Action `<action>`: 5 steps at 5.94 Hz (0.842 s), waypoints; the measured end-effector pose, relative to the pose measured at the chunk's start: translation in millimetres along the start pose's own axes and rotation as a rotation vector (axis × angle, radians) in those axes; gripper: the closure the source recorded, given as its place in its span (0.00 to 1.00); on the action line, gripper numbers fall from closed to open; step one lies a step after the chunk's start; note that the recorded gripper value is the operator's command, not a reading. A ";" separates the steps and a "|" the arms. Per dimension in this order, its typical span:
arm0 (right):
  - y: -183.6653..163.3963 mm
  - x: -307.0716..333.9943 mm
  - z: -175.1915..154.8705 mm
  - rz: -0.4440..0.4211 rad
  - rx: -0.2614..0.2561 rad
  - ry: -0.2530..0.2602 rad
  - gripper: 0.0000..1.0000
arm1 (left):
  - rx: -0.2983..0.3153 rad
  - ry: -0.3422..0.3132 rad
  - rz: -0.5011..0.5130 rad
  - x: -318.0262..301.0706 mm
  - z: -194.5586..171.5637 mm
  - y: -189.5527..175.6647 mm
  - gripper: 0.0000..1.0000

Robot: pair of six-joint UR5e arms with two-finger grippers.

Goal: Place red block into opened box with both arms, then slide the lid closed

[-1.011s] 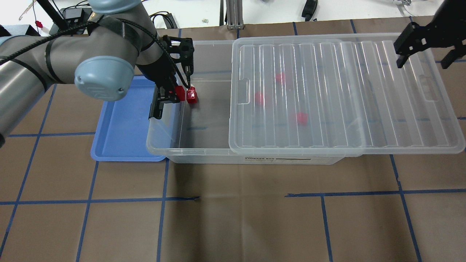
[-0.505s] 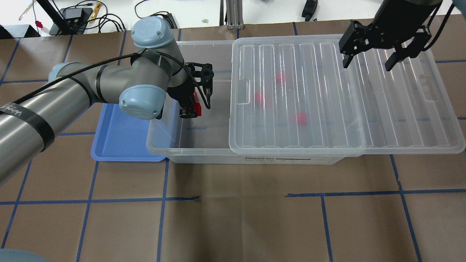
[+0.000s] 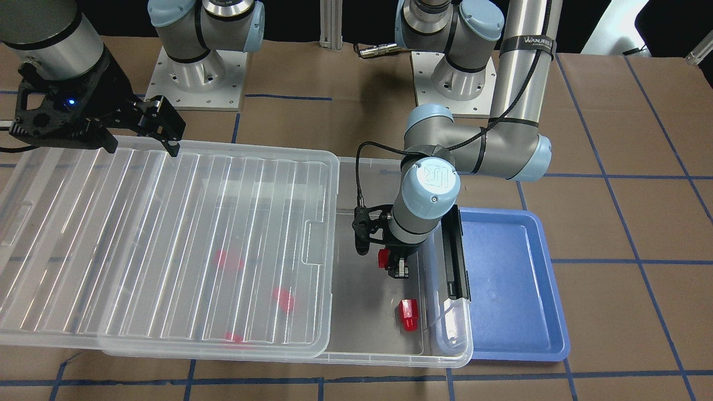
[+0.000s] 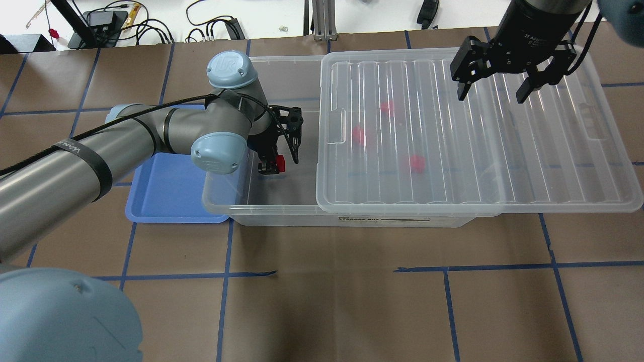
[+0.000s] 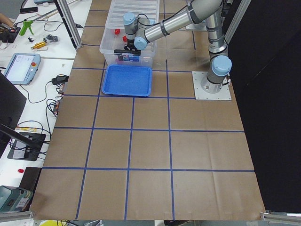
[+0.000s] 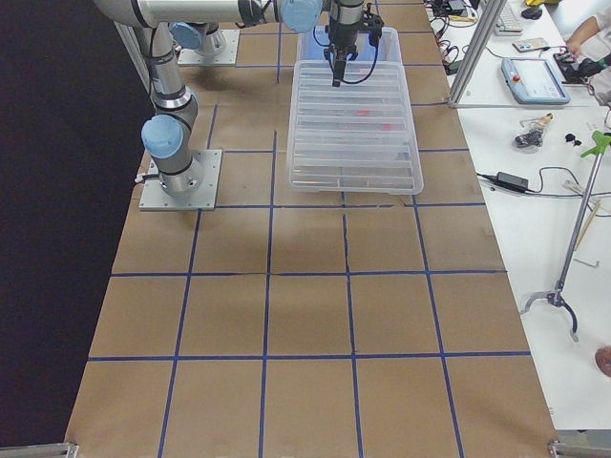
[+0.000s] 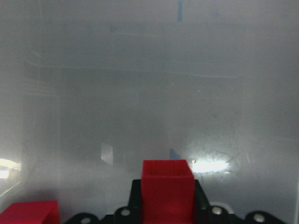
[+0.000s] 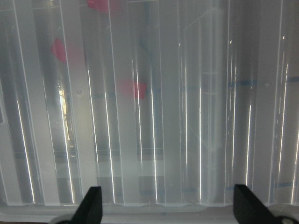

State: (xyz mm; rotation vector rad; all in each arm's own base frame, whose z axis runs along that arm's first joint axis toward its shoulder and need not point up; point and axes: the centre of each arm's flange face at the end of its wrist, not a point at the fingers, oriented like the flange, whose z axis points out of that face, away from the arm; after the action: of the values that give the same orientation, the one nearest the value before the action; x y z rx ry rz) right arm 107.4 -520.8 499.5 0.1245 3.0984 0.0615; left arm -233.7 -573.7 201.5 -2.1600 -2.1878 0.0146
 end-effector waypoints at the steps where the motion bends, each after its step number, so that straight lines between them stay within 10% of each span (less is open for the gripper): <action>1: 0.9 -1.0 -0.5 0.001 0.001 0.001 0.00 | 0.000 0.000 0.003 -2.7 9.1 0.0 0.02; 5: 2.6 -3.2 -0.5 0.006 0.000 0.004 0.00 | 0.011 -0.062 -0.004 2.2 -58.5 -3.8 0.02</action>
State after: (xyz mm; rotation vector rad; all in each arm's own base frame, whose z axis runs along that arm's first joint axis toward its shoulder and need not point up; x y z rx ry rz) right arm 110.7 -518.5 500.3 0.1336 3.1022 0.0620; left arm -234.3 -573.9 260.1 -2.1779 -2.2199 0.0942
